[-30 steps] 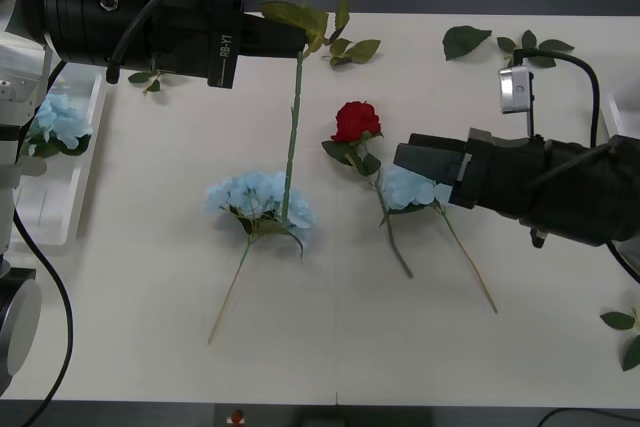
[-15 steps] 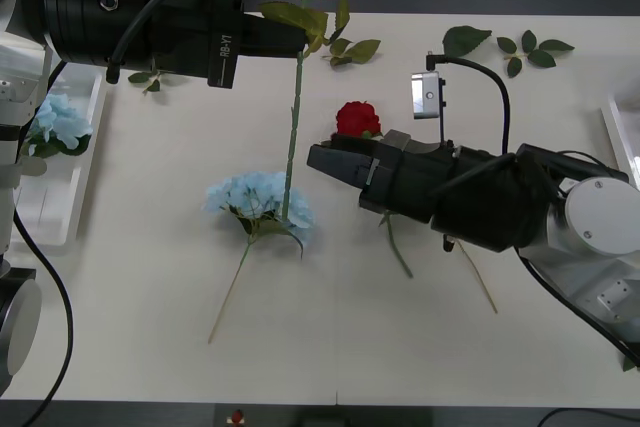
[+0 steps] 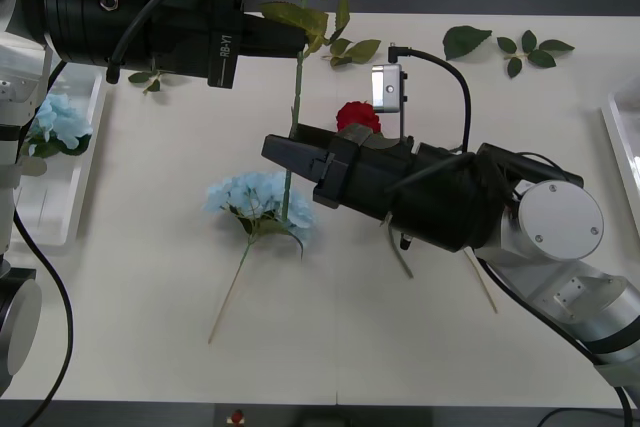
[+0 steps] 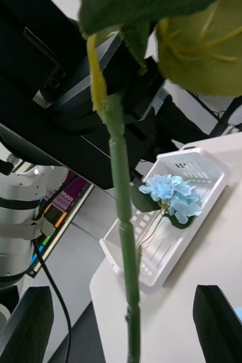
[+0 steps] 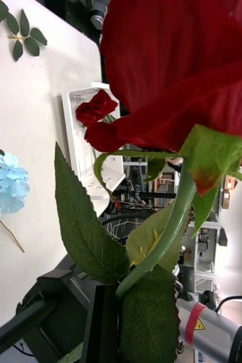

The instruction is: Put the red flowers into the right box and the blue flowers into the left box

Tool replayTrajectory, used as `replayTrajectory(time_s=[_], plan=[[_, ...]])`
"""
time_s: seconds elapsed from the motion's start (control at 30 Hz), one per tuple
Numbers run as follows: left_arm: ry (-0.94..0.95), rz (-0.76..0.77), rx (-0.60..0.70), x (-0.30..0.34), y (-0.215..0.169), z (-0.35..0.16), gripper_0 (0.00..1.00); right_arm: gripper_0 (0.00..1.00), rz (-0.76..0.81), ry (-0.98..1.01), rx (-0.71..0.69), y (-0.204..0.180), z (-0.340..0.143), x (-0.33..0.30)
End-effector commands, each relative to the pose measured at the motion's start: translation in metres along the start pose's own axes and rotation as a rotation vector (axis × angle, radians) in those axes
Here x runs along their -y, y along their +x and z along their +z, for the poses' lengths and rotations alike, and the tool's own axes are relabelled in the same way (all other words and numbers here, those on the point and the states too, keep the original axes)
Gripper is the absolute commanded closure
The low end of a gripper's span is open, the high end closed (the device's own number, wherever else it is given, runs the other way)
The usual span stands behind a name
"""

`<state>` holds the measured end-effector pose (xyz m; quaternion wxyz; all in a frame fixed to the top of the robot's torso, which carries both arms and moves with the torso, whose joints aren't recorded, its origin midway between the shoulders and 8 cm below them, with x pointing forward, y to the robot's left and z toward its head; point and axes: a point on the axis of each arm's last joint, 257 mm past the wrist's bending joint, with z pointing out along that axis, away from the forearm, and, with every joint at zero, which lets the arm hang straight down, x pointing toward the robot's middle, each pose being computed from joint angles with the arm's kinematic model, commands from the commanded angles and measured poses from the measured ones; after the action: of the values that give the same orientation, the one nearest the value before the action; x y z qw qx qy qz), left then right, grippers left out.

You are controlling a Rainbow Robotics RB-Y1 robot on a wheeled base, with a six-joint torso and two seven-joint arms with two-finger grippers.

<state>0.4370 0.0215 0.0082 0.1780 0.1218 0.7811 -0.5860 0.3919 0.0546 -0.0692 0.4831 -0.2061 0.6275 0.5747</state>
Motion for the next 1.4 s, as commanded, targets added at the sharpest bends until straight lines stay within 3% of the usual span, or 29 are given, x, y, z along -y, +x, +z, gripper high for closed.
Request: replayTrajectory(time_s=[0.03,0.17,0.2,0.4,0.7,0.73,0.77,0.8,0.83,1.4], plan=[[0.01,0.016,0.009,0.012,-0.001,-0.003,1.0,0.33,0.012,-0.033,0.025,-0.014,0.014,-0.011],[0.01,0.016,0.009,0.012,-0.001,-0.003,1.0,0.52,0.025,-0.036,0.031,-0.015,0.02,-0.009],[0.01,0.016,0.009,0.012,-0.001,-0.003,1.0,0.62,0.03,-0.034,0.032,-0.014,0.021,-0.007],[0.01,0.016,0.009,0.012,-0.001,-0.003,1.0,0.99,0.036,-0.028,0.038,-0.016,0.023,-0.004],[0.01,0.016,0.009,0.012,-0.001,-0.003,1.0,1.0,0.04,-0.021,0.048,-0.019,0.023,-0.002],[0.01,0.016,0.009,0.012,-0.001,-0.003,0.8,1.0,0.04,-0.021,0.046,-0.018,0.023,-0.002],[0.01,0.016,0.009,0.012,-0.001,-0.003,0.42,1.0,0.04,-0.022,0.045,-0.018,0.023,-0.002],[0.01,0.016,0.009,0.012,-0.001,-0.003,0.1,1.0,0.036,-0.018,0.045,-0.019,0.022,-0.001],[0.01,0.016,0.009,0.012,-0.001,-0.003,0.0,1.0,0.036,-0.017,0.045,-0.019,0.022,-0.001],[0.01,0.016,0.009,0.012,-0.001,-0.003,0.0,1.0,0.001,0.03,0.025,-0.02,0.009,0.017]])
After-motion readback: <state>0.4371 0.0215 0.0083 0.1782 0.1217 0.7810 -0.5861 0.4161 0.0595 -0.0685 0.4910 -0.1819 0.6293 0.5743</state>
